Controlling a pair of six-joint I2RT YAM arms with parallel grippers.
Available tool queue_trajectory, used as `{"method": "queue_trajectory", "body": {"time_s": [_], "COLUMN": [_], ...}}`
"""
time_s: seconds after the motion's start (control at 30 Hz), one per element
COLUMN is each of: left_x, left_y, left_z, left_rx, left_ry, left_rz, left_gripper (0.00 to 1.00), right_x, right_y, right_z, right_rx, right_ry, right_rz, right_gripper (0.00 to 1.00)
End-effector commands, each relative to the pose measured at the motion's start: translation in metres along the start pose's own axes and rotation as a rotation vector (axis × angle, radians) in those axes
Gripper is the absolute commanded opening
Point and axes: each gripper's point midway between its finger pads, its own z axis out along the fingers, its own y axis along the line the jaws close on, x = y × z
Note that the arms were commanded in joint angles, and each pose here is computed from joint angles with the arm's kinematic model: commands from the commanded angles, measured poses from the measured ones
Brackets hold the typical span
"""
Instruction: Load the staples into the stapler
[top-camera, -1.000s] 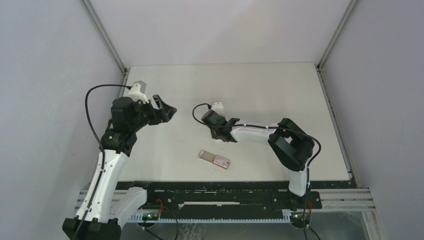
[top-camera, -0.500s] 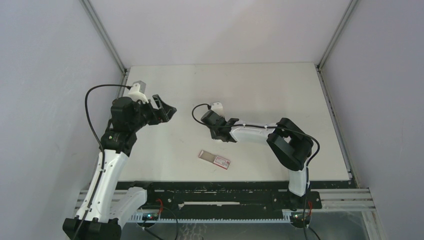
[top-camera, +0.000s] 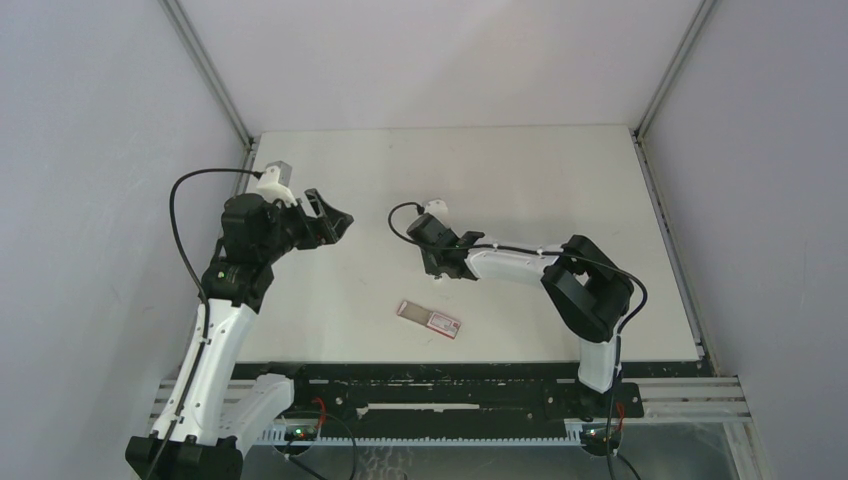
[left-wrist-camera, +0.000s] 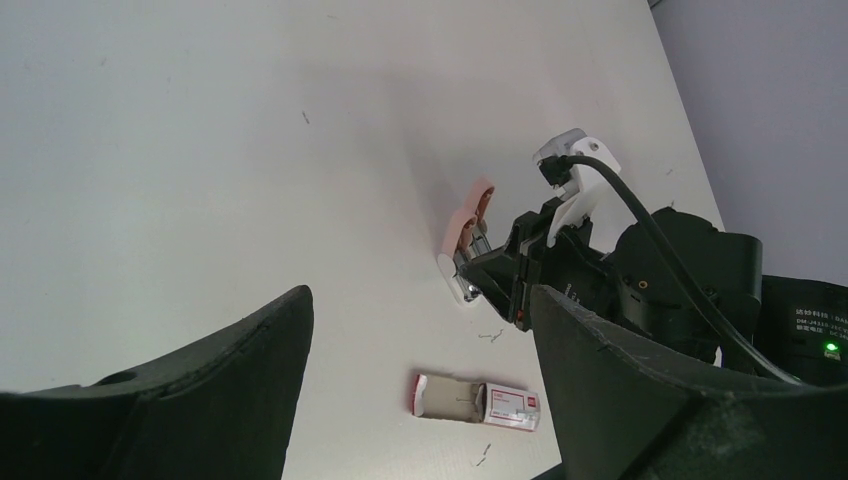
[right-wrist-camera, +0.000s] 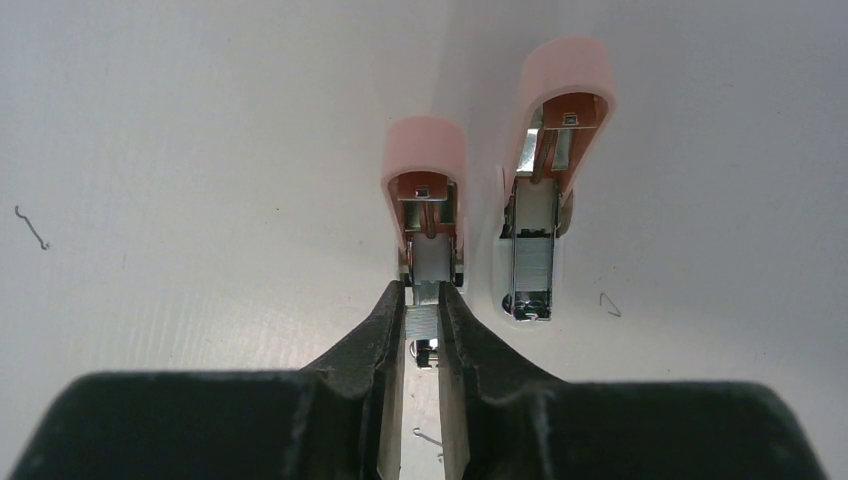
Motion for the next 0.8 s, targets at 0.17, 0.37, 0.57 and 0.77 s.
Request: {"method": "queue_trajectory", "body": {"time_s": [0.17,0.37,0.57,0.77], "left_x": [0.005,0.005,0.006,0.006], "left_y": [0.0,0.0,0.001,0.001], "left_z": [0.004,0.004,0.005,0.006], "left_rx": [0.023,0.024,0.022,0.023], "left_ry": [0.002,0.003,0.009,0.01], "left_rz": [-0.015,-0.015,-0.018,-0.019], "left_gripper": [0.83,0.83,0.83,0.83], "right_x": [-0.011,-0.005,-0.004,0.0], "right_y": [0.003,-0.004,-0.007,-0.025], "right_z": [-0.018,-0.012,-0.008,-0.006], "right_rx": [-0.091,-0.067,-0.043,0.02], "right_ry": [-0.021,-0.009,-0.01,0.004], "right_rz": [0.001,-0.009,-0.009,-0.026], "right_gripper": [0.12,0.12,0.12,0.11]}}
